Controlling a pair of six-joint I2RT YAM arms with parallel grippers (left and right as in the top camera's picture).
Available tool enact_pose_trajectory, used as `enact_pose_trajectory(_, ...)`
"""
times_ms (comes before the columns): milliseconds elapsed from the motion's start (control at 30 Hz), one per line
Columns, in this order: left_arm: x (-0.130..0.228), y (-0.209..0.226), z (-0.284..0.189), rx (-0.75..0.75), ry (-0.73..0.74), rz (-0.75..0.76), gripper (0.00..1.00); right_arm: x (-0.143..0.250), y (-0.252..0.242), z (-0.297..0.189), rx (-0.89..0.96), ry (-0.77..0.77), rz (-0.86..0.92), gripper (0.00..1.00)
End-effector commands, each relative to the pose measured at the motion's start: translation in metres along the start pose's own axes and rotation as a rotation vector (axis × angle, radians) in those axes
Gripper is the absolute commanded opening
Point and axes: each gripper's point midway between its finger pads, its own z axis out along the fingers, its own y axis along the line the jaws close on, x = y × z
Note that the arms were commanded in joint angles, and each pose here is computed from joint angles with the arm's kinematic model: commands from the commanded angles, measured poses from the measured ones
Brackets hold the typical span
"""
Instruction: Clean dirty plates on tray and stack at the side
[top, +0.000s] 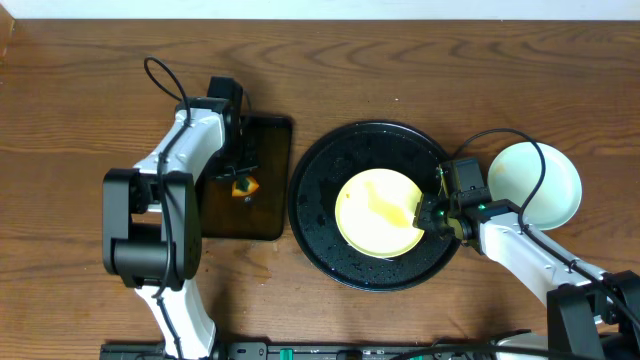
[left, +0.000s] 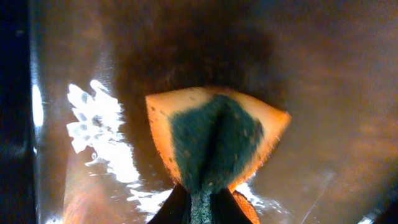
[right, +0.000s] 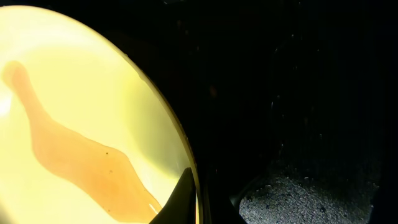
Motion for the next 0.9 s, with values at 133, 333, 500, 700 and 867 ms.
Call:
enact_pose_trajectory(133,0.005,0.023,0.009,-0.049,0.048,0.014,0.61,0.013,-0.012,0.010,0.049,0.041,0.000,0.01)
enact_pose_trajectory(333,0.002,0.004,-0.025,0.055,0.002,0.022,0.62,0.007,-0.010,0.011,0.046,0.015,-0.010,0.01)
enact_pose_trajectory(500,-0.004,-0.002,-0.067,0.096,-0.110,0.032,0.62,-0.009,0.000,0.007,0.006,-0.050,-0.031,0.01)
enact_pose_trajectory(700,-0.001,-0.002,-0.104,0.119,-0.191,0.037,0.62,-0.037,0.014,-0.019,-0.022,-0.183,-0.121,0.01)
enact_pose_trajectory(867,0.002,-0.002,-0.118,0.127,-0.220,0.039,0.62,-0.056,0.022,-0.052,-0.027,-0.310,-0.197,0.01)
